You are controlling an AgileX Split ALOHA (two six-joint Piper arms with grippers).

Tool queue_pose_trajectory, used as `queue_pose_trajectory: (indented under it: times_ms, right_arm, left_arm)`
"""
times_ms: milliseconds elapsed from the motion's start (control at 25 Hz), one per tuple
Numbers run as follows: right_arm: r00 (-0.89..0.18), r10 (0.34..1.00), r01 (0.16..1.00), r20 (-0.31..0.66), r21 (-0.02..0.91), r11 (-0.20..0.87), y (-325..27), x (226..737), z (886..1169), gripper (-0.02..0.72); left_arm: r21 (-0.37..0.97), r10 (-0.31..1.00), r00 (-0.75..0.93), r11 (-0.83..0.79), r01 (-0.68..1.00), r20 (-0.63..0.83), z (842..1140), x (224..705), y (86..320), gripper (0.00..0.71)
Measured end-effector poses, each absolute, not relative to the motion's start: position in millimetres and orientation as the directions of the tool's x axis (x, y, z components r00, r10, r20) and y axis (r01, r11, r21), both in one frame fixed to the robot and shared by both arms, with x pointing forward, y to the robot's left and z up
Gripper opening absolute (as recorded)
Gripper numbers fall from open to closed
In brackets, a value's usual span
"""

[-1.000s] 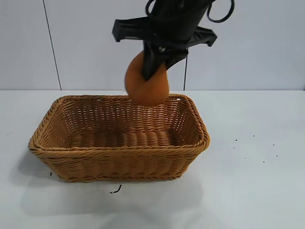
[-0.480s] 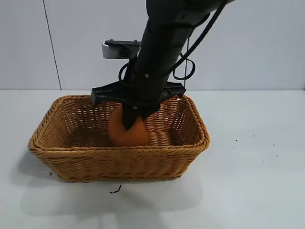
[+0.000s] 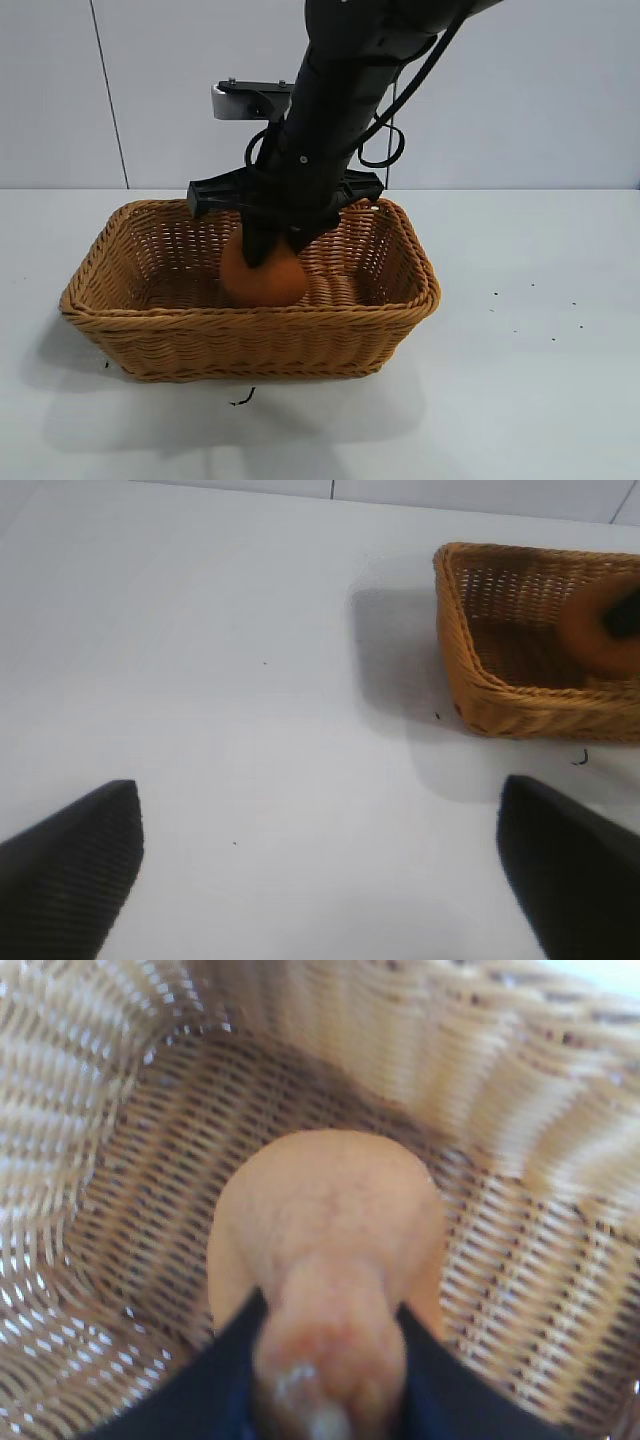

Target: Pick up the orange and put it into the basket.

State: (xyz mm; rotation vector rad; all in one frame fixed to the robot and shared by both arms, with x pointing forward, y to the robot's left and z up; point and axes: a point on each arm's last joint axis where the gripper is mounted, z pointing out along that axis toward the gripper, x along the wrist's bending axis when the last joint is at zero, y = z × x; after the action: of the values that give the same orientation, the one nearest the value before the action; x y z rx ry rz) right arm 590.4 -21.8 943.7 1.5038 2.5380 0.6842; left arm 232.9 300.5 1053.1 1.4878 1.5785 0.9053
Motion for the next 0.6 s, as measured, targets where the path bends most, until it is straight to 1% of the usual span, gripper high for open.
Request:
queue_pose_trajectory:
  times_ms: [40, 80, 120, 160, 200, 240, 280, 360, 400, 480, 600]
  right_arm:
    - [-0.502, 0.855, 0.804, 0.129, 0.433, 0.407, -22, 591, 944, 0.508]
    - [-0.502, 0.855, 0.804, 0.129, 0.434, 0.407, -22, 591, 944, 0.589]
    - [-0.502, 0.855, 0.804, 0.129, 0.434, 0.407, -22, 591, 944, 0.589]
    - [-0.502, 0.855, 0.804, 0.129, 0.435, 0.406, -22, 591, 944, 0.619]
    - [-0.502, 0.855, 0.804, 0.129, 0.434, 0.407, -21, 591, 945, 0.619]
    - [-0.504, 0.854, 0.808, 0.129, 0.422, 0.412, -21, 591, 949, 0.668]
    - [-0.505, 0.853, 0.809, 0.129, 0.414, 0.417, -20, 592, 952, 0.677]
    - [-0.527, 0.844, 0.800, 0.101, 0.395, 0.452, -16, 599, 987, 0.690]
    - [-0.527, 0.844, 0.800, 0.101, 0.395, 0.452, -16, 599, 987, 0.690]
    - [-0.543, 0.838, 0.773, 0.056, 0.425, 0.472, -15, 607, 1026, 0.690]
    - [-0.537, 0.842, 0.770, 0.044, 0.432, 0.469, -17, 610, 1044, 0.690]
  left_arm:
    - [0.891, 0.998, -0.021, 0.065, 0.450, -0.062, 1053, 233, 300, 0.692]
    - [0.891, 0.998, -0.021, 0.065, 0.450, -0.062, 1053, 233, 300, 0.692]
    - [0.891, 0.998, -0.021, 0.065, 0.450, -0.062, 1053, 233, 300, 0.692]
    - [0.891, 0.998, -0.021, 0.065, 0.450, -0.062, 1053, 233, 300, 0.692]
    - [0.891, 0.998, -0.021, 0.065, 0.450, -0.062, 1053, 233, 300, 0.692]
    - [0.891, 0.998, -0.021, 0.065, 0.450, -0.062, 1053, 233, 300, 0.692]
    - [0.891, 0.998, -0.021, 0.065, 0.450, -0.062, 1053, 233, 300, 0.692]
    - [0.891, 0.998, -0.021, 0.065, 0.450, -0.062, 1053, 233, 300, 0.692]
    - [0.891, 0.998, -0.021, 0.065, 0.450, -0.062, 1053, 233, 300, 0.692]
    - [0.891, 0.998, -0.021, 0.065, 0.450, -0.062, 1053, 233, 300, 0.692]
    - [0.891, 0.998, -0.021, 0.065, 0.450, -0.062, 1053, 233, 300, 0.692]
